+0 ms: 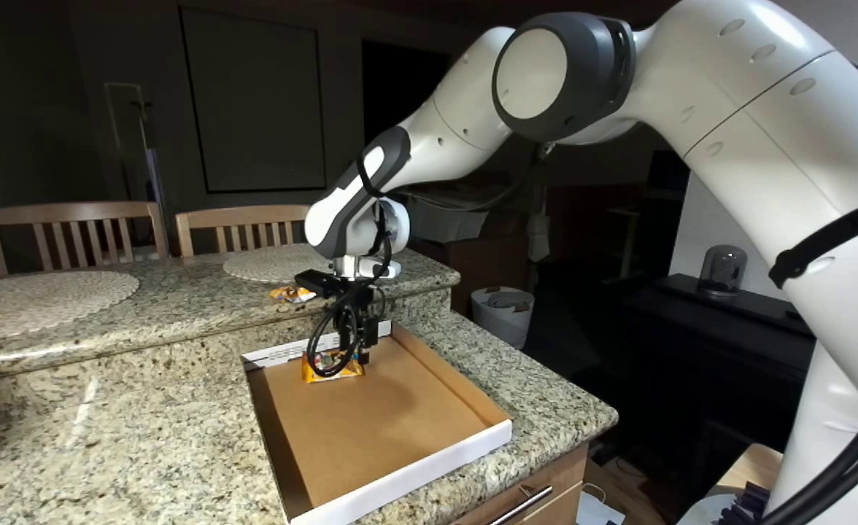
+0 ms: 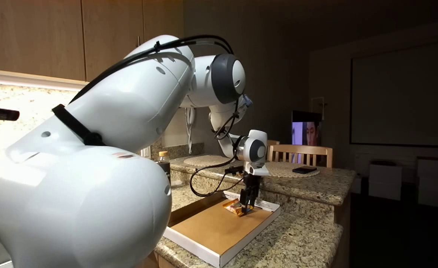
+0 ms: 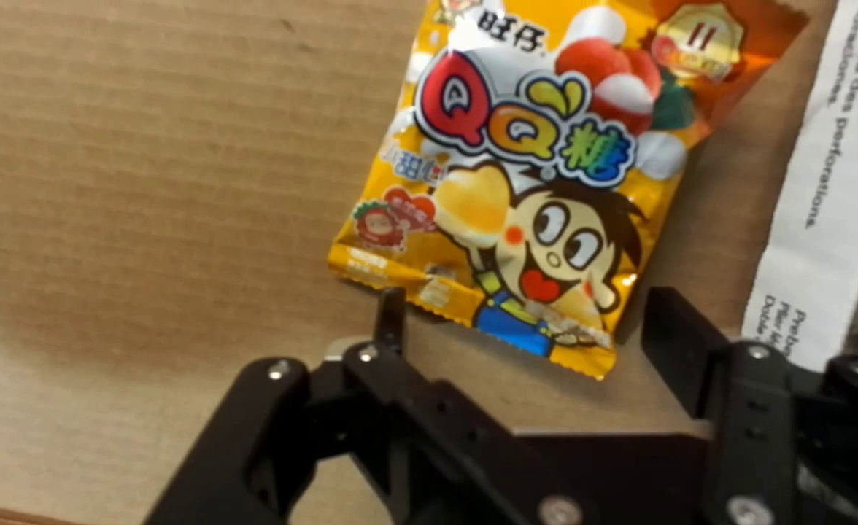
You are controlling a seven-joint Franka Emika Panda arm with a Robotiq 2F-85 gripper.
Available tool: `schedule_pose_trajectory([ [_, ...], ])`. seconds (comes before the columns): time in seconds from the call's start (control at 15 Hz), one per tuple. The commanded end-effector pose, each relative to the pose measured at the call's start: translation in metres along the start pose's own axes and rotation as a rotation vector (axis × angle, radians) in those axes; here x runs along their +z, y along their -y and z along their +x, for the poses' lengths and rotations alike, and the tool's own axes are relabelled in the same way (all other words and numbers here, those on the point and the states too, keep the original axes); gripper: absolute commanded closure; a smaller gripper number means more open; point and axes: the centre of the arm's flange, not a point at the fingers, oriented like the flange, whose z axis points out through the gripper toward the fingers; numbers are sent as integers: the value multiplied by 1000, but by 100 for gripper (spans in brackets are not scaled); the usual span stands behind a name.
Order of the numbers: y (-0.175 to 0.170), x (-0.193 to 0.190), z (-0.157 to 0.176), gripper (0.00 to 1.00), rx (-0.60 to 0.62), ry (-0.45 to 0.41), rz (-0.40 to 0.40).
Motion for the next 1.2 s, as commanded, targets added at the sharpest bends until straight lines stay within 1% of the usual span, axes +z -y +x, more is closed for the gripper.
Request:
schedule_pose_trajectory([
  [0.0, -17, -4, -1, 47, -43, -3, -19],
  [0.4, -16, -8, 1, 86, -40, -6, -12],
  [0.53, -17, -9, 1, 97, -39, -6, -12],
  [0.73, -19, -9, 0, 100, -44, -4, -14],
  [0.8, -21, -10, 0, 100, -52, -2, -13],
  [0.87, -22, -12, -1, 97, -61, 2, -12],
  [0.93, -24, -14, -2, 89, -74, 4, -10],
  [1.0, -26, -16, -4, 72, -87, 6, -7],
  [1.07, -28, -19, -7, 70, -105, 6, -4],
  [1.13, -30, -21, -8, 63, -120, 5, -3],
])
